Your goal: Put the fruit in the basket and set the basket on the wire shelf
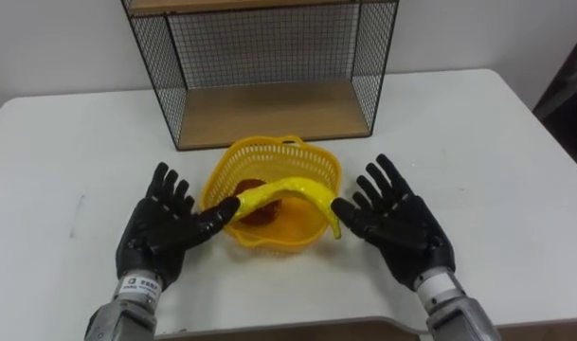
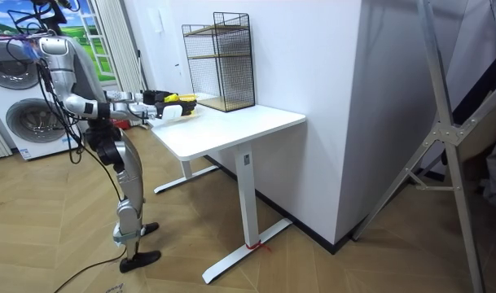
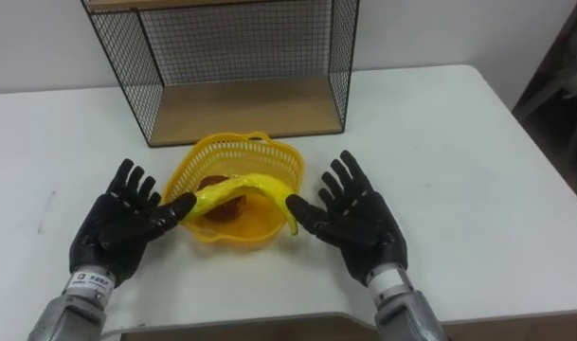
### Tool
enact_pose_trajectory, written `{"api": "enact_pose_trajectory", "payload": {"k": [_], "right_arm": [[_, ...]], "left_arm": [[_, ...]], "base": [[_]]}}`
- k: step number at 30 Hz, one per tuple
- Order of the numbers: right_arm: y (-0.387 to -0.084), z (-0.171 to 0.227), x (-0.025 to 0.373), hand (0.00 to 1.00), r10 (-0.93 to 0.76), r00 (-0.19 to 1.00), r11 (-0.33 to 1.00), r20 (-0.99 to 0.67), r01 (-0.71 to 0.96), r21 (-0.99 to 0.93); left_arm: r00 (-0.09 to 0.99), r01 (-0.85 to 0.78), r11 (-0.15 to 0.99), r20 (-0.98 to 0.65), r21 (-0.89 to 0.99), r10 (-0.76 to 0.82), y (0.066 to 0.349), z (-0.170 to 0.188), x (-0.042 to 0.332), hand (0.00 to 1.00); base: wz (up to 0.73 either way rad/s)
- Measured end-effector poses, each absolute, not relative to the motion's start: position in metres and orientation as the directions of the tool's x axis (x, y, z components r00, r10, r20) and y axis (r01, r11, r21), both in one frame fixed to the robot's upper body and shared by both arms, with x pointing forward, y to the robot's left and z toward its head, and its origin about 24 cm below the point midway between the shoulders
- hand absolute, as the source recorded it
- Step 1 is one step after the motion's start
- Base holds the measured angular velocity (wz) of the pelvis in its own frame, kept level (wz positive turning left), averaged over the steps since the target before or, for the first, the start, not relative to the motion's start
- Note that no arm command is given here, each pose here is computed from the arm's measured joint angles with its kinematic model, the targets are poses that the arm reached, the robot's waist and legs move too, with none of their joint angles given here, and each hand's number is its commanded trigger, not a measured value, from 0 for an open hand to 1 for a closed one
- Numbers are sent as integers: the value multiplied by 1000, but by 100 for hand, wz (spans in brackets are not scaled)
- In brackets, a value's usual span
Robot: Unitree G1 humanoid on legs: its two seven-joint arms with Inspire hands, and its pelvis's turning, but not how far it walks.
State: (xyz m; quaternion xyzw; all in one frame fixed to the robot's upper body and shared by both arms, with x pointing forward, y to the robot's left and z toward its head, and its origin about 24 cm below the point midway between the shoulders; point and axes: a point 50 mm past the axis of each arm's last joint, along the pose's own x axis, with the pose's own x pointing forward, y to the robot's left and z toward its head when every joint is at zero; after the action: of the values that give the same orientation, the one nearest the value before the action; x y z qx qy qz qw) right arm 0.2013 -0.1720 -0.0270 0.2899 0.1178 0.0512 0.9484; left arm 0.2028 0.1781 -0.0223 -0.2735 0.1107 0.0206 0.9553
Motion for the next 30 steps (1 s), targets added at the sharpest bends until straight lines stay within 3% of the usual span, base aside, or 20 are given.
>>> {"api": "enact_pose_trajectory", "payload": {"k": [30], "right_arm": [[-161,-30,200,0,220,956,834,-193,-81,545]], "left_arm": [[982,-52,868,-184,-493,-46,171,-15,219,0]], "base": [[0]]}}
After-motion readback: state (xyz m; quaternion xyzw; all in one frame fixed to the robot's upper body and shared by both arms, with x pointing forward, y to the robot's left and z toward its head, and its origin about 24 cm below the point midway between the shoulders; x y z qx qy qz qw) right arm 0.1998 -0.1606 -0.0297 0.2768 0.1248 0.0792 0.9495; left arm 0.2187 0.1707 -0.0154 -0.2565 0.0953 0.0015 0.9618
